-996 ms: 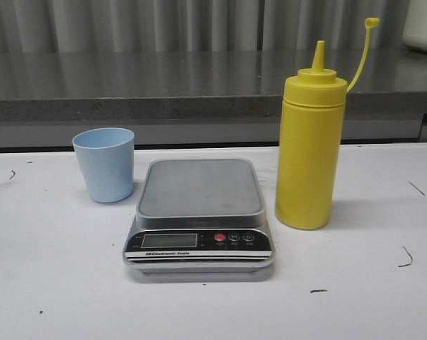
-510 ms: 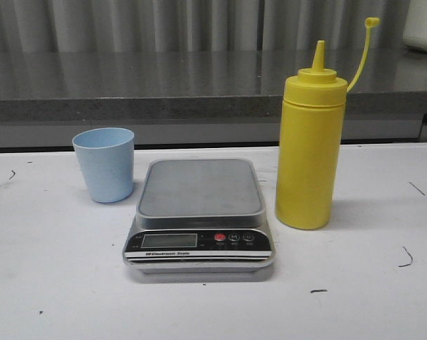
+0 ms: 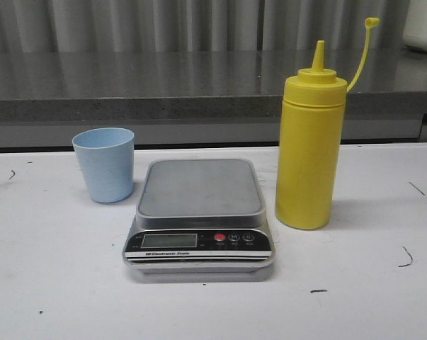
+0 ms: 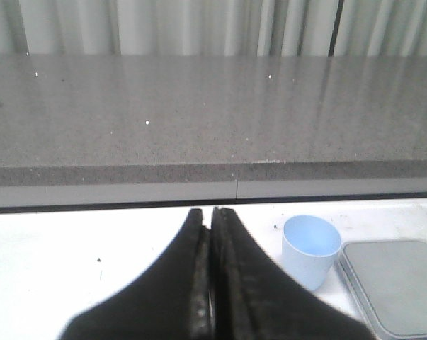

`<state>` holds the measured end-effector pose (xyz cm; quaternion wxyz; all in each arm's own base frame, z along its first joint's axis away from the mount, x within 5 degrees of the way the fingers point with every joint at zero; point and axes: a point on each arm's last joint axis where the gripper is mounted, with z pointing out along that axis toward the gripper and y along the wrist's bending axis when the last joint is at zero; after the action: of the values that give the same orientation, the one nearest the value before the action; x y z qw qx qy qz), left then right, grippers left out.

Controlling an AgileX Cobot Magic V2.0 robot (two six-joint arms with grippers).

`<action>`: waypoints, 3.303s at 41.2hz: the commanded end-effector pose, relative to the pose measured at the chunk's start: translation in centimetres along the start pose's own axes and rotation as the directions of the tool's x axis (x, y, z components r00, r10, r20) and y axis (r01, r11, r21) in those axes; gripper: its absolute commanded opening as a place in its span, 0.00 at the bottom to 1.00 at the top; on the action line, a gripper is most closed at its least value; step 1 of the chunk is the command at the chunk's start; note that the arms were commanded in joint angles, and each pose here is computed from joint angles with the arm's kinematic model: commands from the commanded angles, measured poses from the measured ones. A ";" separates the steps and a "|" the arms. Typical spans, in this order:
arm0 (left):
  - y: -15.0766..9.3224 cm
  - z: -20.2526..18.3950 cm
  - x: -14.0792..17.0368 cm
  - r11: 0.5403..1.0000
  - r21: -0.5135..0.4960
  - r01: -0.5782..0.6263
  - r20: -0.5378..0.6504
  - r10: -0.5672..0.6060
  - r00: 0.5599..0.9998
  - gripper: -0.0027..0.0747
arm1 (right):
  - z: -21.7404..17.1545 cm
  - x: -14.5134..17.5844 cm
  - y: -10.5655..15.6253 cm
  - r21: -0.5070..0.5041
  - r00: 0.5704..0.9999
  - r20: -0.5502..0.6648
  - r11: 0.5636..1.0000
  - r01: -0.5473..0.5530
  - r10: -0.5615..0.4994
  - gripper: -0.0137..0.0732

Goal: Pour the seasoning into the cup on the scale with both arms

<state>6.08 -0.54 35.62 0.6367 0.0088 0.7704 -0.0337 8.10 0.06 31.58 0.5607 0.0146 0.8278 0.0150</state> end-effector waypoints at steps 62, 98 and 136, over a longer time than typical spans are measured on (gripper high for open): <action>-1.4 6.5 -3.0 0.993 0.114 -0.009 -0.201 0.032 0.979 0.68 | 3.7 -0.8 0.0 0.005 0.984 -0.137 0.993 0.119 -0.117 0.71; -8.0 26.2 -2.6 0.961 0.263 -0.086 -0.643 0.242 0.727 0.68 | 3.7 -0.8 0.0 0.005 0.984 -0.137 0.993 0.119 -0.117 0.71; -9.2 36.7 4.0 0.964 0.245 -0.104 -0.737 0.255 0.626 0.53 | 3.7 -0.8 0.0 0.005 0.984 -0.137 0.993 0.119 -0.117 0.71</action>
<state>40.42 -12.15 22.27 0.1910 0.1663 0.9671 -0.0233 11.40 0.16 29.45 0.4647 -0.0263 0.8849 -0.0141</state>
